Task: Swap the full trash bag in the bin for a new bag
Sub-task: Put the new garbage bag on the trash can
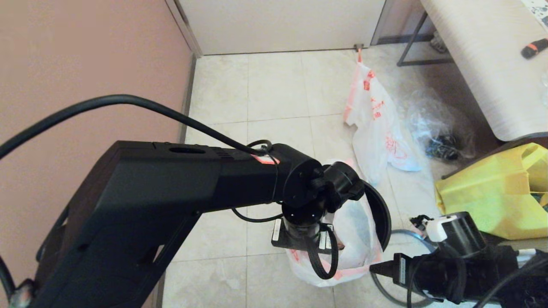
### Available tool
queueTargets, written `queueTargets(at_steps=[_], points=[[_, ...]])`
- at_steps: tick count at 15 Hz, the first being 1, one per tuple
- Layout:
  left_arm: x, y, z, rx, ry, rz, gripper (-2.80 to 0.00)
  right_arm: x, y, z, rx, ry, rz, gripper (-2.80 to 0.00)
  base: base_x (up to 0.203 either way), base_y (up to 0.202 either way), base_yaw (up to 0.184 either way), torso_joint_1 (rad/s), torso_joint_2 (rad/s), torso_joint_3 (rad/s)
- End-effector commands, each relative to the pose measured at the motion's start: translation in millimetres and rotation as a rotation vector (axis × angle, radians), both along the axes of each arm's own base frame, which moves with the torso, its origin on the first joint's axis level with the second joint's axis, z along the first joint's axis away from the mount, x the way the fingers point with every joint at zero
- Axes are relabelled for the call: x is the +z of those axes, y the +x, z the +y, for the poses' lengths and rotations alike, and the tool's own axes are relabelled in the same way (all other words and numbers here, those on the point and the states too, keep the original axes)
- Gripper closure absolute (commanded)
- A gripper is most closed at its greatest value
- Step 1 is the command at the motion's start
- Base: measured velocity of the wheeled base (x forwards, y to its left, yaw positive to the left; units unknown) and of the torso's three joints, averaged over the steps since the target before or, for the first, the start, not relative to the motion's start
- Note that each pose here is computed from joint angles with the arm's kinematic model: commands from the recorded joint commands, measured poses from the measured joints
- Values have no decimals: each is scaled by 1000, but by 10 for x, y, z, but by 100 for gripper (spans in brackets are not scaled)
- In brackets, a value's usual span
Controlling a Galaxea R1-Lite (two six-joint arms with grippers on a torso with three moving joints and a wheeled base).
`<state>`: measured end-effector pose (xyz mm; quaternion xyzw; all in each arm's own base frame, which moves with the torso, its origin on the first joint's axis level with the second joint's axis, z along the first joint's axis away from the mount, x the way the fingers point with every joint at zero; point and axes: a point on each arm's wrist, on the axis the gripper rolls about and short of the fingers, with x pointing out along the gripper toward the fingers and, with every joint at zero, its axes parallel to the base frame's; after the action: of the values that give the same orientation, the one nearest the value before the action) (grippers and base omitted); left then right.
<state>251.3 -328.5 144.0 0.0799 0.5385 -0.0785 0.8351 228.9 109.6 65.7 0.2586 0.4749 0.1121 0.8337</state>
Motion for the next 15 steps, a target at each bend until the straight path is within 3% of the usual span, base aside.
queueTargets(at_steps=[1,10,15], points=[[13,-25,-8,-2,1,-1,0,-142,120,53,-4,-13,40,-280,0,0,0,0,0,0],[291,-160,186,-1,-29,-19,0,-141,430,40,-82,-19,4,-280,0,0,0,0,0,0],[365,-156,236,9,-46,-30,0,-136,435,102,-58,-21,-2,-280,0,0,0,0,0,0]])
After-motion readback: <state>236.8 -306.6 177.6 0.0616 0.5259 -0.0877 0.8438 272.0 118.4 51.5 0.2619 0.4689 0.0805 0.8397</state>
